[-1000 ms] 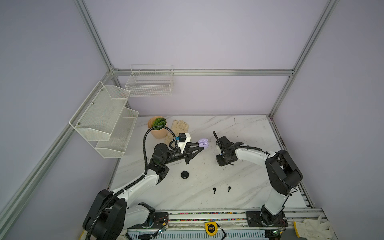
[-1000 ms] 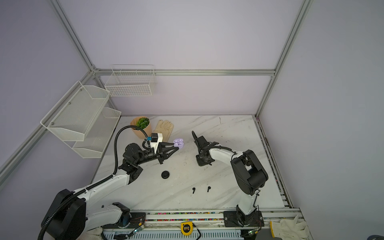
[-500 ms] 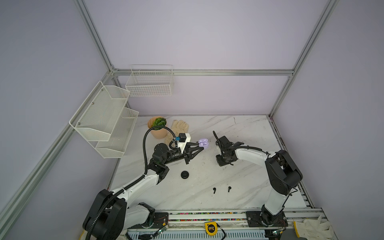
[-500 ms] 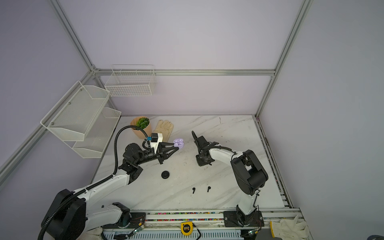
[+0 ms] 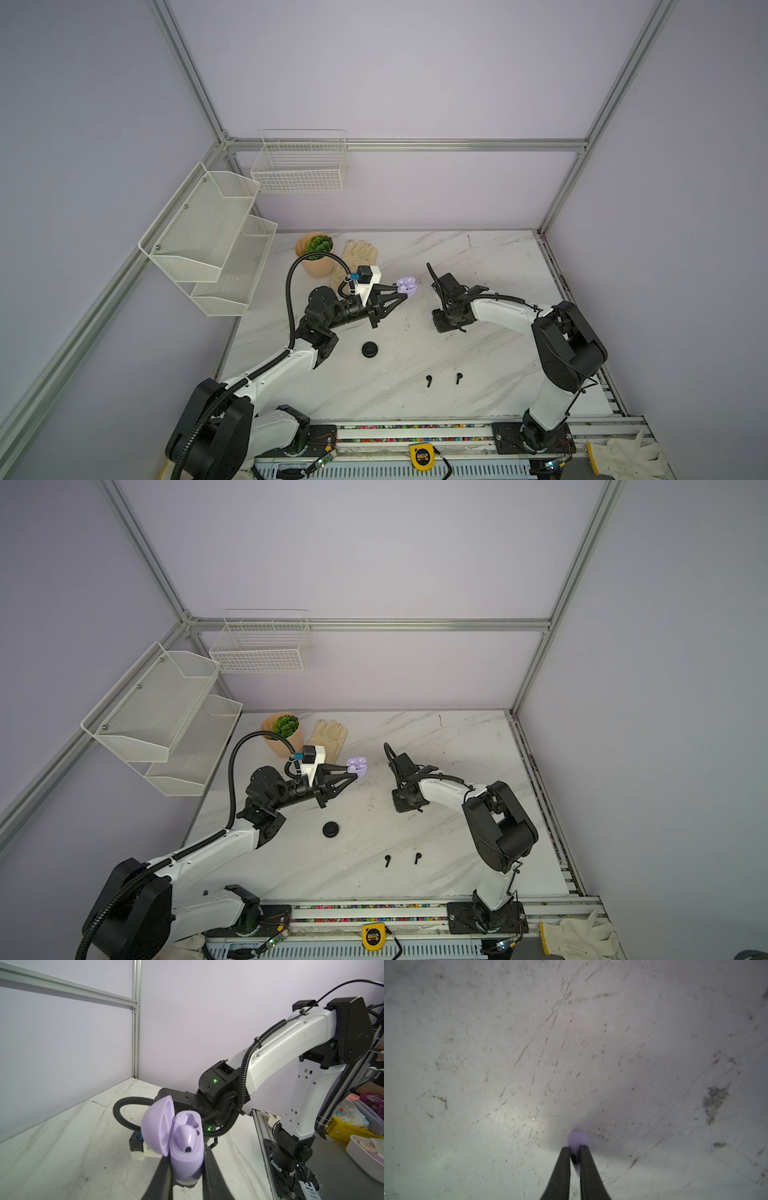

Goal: Insert the wireless bluetooth earbuds into the charging case
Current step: 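Lower the open right gripper around the second lavender earbud on the table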

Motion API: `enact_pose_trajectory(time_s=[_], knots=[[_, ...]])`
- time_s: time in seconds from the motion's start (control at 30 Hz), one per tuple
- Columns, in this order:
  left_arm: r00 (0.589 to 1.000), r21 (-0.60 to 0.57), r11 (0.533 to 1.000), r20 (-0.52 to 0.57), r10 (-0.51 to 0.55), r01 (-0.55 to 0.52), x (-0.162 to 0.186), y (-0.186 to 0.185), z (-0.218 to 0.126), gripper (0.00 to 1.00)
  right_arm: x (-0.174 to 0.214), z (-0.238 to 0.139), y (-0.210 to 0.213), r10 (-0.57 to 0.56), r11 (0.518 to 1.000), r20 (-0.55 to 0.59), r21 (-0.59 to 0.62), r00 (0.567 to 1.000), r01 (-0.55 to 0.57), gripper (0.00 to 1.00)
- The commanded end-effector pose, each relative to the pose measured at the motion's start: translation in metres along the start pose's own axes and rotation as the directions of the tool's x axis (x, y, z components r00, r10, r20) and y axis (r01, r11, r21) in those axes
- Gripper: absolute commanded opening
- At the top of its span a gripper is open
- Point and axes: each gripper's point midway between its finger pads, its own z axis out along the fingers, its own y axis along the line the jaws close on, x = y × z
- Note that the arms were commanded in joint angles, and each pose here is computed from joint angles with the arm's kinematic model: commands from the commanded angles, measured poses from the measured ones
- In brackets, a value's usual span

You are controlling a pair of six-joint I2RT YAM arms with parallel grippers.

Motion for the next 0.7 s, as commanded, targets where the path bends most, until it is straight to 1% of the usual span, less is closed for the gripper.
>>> enact_pose_trajectory(time_s=[0.0,0.23,0.5,0.67], knots=[[1.000,-0.005,1.000,0.014,-0.003,0.003,0.003,-0.003,-0.004,0.00,0.009,-0.005,0.001,0.042,0.999,-0.002,0.014,0.999,-0.042,0.13],[1.000,-0.007,1.000,0.021,-0.008,0.009,0.002,-0.003,-0.004,0.00,0.005,-0.018,0.004,0.100,0.995,0.051,0.011,0.994,-0.101,0.13],[1.000,-0.008,1.000,0.024,-0.012,0.012,0.002,-0.002,-0.004,0.00,0.008,-0.018,0.010,0.108,0.994,0.049,-0.003,0.993,-0.108,0.13],[1.000,-0.009,1.000,0.026,-0.011,0.011,0.002,-0.002,-0.005,0.00,0.013,-0.013,0.013,0.132,0.991,0.041,-0.016,0.990,-0.131,0.12]])
